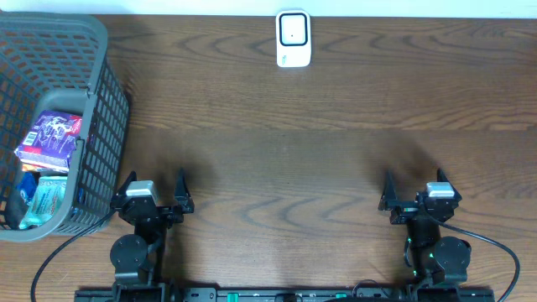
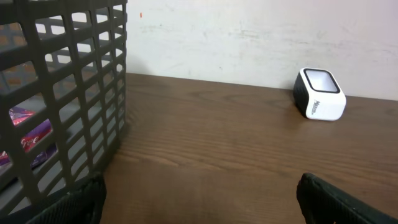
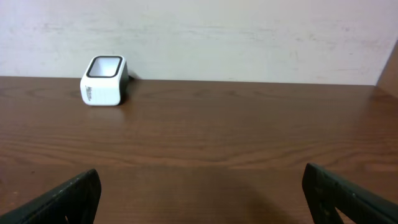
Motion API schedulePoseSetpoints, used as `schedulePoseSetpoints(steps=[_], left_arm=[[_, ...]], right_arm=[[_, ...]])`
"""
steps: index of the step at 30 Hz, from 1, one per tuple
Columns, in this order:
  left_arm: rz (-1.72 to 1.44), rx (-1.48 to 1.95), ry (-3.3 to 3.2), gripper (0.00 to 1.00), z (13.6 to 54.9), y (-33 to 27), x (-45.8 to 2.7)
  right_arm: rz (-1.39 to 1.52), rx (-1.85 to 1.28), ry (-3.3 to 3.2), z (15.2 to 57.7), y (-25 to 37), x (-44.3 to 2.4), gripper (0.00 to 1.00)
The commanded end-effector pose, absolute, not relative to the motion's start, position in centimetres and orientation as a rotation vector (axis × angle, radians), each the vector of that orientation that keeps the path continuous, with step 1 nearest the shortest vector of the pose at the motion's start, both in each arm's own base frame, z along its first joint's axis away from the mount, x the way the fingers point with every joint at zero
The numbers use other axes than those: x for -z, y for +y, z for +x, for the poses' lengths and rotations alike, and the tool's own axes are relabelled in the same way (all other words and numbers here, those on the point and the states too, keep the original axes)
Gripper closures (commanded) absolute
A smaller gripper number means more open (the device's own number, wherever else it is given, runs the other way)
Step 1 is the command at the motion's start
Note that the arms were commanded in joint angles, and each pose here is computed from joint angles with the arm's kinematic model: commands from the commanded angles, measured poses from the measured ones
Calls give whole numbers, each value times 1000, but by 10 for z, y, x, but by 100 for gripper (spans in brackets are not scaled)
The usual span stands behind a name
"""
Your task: Scan the item barcode
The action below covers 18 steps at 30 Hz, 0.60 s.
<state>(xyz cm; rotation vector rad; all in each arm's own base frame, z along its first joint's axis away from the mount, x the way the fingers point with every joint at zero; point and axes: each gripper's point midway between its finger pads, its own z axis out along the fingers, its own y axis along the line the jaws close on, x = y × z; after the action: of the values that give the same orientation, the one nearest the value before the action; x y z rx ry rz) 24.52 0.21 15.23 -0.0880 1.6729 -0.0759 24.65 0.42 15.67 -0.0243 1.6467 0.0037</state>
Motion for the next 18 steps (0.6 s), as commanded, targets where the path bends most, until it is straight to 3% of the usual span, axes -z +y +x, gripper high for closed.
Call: schedulePoseSetpoints(steps=[1,18], left_arm=[[-98,90,1721,2,244,1,-137],[-75,27,1718,2,244,6,-138]], right_arm=[[-29,10,1652,246,3,-155,1],[-30,10,1652,246,3,-155,1]])
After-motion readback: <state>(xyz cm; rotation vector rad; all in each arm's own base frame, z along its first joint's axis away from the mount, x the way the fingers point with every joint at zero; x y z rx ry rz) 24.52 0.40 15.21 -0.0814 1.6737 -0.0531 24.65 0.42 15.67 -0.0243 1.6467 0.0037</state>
